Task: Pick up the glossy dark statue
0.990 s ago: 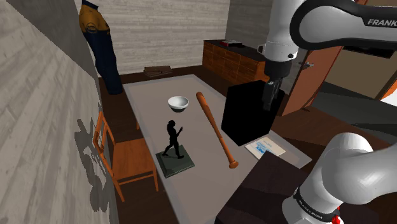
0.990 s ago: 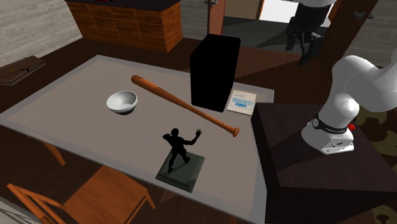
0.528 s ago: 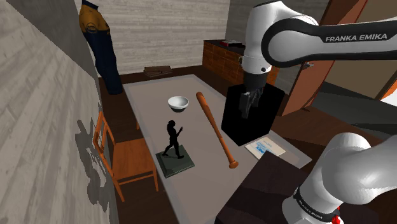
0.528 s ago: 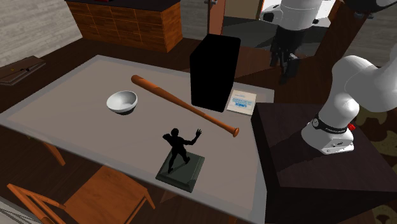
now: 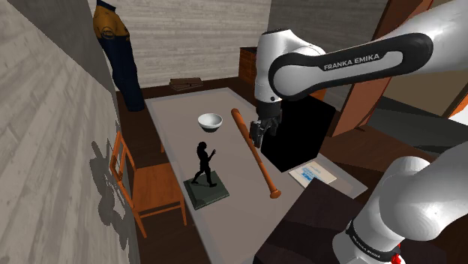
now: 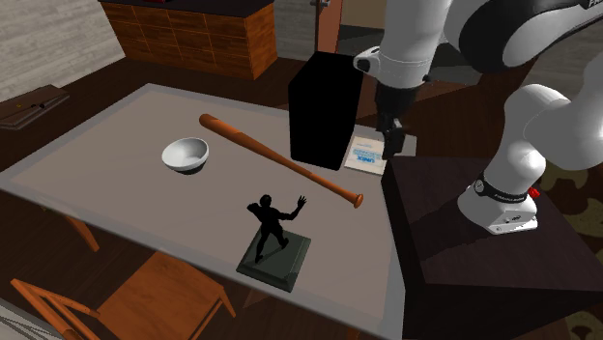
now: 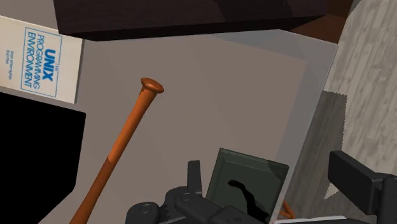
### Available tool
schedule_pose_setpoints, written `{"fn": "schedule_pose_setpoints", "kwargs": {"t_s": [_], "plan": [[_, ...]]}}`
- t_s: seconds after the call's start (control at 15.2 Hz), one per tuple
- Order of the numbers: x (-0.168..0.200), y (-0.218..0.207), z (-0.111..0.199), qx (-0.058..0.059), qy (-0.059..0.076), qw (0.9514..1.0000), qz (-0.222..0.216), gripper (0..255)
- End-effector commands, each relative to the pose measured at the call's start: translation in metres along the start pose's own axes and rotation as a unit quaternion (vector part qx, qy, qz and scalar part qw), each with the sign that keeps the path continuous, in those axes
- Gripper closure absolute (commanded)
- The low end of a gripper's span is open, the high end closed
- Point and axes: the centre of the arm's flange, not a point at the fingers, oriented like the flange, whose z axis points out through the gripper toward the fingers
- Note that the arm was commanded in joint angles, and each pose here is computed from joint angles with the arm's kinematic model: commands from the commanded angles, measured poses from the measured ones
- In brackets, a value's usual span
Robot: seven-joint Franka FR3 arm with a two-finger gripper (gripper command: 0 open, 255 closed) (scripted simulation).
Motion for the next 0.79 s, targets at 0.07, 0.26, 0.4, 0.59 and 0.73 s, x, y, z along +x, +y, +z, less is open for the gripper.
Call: {"fn": "schedule_pose_setpoints", "kwargs": {"t_s": [0.07, 0.26, 0.4, 0.59, 0.73], "plan": [[0.031, -0.016, 0.02, 0.004, 0.006, 0.9999, 0.015, 0], [0.061, -0.03, 0.039, 0.007, 0.012, 0.9995, 0.029, 0], [0.081, -0.039, 0.051, 0.009, 0.015, 0.9991, 0.038, 0], [0.112, -0.052, 0.069, 0.012, 0.021, 0.9983, 0.052, 0], [0.133, -0.06, 0.081, 0.014, 0.024, 0.9977, 0.062, 0]]}}
